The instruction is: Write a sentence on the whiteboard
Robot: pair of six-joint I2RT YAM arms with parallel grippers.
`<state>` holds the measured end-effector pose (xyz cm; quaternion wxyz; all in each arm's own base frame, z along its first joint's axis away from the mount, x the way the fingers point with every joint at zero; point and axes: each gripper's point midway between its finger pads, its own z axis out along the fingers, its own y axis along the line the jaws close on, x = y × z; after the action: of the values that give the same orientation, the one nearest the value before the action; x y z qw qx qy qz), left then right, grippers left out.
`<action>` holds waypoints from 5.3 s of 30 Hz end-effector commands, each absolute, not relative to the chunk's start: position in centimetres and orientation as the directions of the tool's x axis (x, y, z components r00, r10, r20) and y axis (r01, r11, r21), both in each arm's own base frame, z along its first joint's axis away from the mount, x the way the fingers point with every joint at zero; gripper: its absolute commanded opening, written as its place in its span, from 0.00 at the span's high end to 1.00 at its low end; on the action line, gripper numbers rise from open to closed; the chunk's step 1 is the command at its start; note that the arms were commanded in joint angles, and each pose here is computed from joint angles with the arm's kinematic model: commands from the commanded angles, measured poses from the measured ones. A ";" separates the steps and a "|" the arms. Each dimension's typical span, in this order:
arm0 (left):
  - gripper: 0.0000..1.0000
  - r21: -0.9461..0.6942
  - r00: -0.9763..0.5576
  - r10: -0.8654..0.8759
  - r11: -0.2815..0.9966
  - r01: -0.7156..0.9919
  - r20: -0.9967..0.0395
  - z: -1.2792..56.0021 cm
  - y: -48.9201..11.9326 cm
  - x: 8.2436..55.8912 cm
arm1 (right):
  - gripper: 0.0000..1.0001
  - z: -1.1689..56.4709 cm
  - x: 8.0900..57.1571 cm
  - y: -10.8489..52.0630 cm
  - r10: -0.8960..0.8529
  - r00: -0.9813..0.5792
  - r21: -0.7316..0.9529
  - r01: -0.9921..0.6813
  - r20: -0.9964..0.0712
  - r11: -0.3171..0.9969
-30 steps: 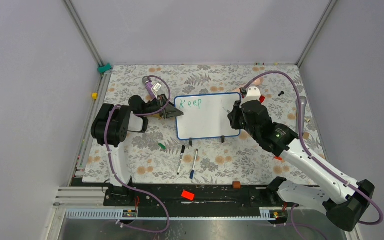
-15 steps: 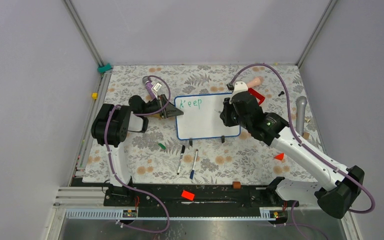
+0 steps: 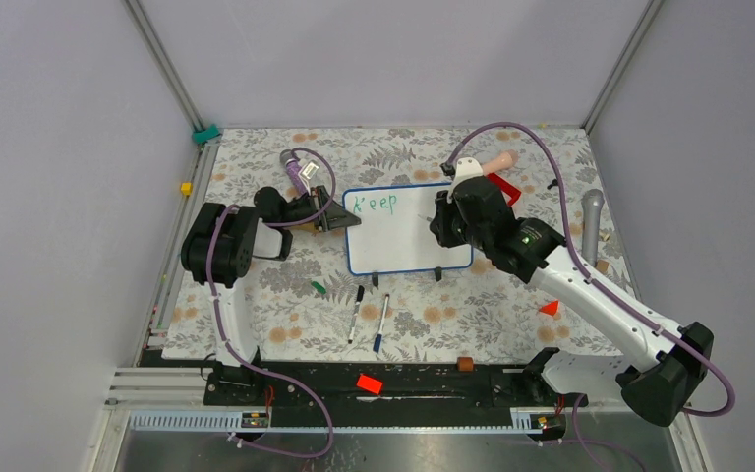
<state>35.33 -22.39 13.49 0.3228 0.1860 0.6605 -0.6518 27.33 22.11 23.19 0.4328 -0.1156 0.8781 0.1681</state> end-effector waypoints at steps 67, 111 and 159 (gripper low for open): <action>1.00 -0.658 -0.648 -0.136 0.041 0.752 -0.750 14.6 -23.1 34.9 | 1.00 24.9 27.9 21.7 -0.086 -0.520 0.144 -0.386 -0.850 0.911; 0.85 -0.605 -0.601 -0.102 0.014 0.796 -0.793 15.1 -23.5 34.7 | 1.00 25.0 27.9 21.6 -0.070 -0.519 0.154 -0.375 -0.852 0.914; 0.85 -0.603 -0.600 -0.100 0.010 0.797 -0.794 15.1 -23.7 34.4 | 1.00 25.2 30.2 24.0 -0.110 -0.492 0.128 -0.425 -0.864 0.896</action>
<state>34.78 -23.34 13.57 0.3288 0.2410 0.6421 -0.6493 29.05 23.22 22.42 0.4437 -0.1535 0.8698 0.1516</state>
